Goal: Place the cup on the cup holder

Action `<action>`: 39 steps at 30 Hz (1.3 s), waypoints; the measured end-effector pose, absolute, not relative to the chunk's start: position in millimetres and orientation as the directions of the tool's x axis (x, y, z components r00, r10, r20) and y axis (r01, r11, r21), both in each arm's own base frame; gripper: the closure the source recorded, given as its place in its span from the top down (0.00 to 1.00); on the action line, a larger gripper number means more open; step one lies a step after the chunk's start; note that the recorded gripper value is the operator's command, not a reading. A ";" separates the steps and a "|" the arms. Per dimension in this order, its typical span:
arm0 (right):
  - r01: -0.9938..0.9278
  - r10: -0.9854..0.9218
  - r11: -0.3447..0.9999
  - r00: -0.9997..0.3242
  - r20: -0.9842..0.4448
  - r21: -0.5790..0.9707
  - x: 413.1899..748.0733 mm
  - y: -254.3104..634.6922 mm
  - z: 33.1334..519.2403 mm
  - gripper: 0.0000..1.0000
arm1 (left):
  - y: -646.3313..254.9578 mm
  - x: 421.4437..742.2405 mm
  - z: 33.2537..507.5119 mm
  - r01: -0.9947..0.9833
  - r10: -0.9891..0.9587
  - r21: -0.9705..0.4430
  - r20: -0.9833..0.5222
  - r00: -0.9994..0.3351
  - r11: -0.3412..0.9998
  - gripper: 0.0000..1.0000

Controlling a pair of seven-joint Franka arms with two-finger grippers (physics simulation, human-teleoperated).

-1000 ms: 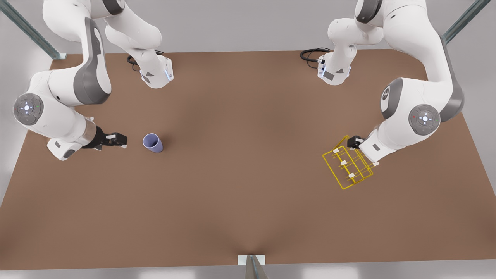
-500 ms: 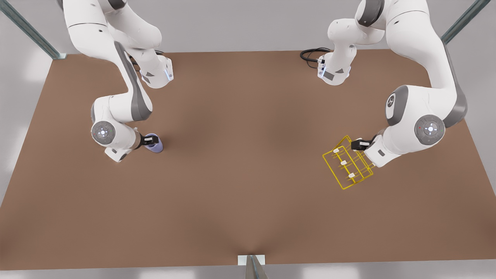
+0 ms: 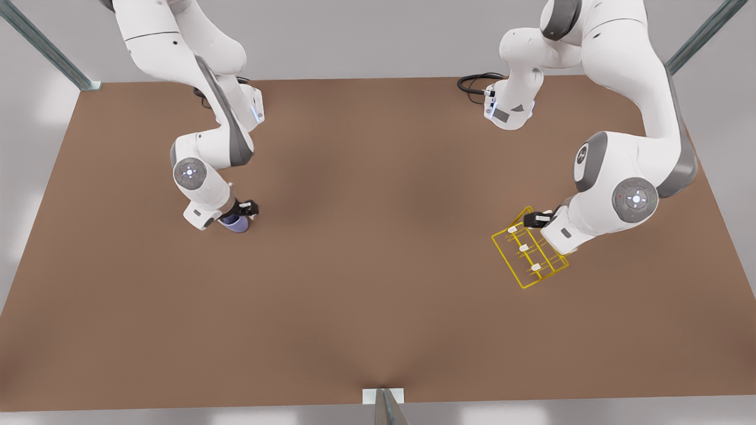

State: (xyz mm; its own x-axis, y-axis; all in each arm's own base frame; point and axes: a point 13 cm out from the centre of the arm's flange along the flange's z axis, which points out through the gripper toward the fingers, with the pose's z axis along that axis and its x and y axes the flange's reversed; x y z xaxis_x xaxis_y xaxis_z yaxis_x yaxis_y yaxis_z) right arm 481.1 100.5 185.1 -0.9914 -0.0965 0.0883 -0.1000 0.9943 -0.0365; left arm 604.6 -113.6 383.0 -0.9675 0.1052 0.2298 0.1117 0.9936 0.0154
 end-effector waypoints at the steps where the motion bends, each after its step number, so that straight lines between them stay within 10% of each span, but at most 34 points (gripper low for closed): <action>1: -0.085 -0.081 0.996 -0.992 0.093 -0.038 477.9 94.2 181.0 1.00 | -114.0 604.6 382.6 0.110 0.103 0.016 0.230 -0.968 0.994 1.00; 39: -0.147 -0.145 0.989 -0.983 0.116 -0.009 443.2 91.7 125.5 1.00 | -127.9 596.8 376.3 0.068 0.057 0.037 0.256 -0.965 0.997 1.00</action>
State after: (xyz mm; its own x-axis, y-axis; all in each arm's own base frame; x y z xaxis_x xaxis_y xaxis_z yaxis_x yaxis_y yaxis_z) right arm 443.2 91.7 125.5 -0.9826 -0.1449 0.1159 -0.1469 0.9891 -0.0085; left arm 596.8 -127.9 376.3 -0.9649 0.0566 0.2563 0.0682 0.9970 0.0368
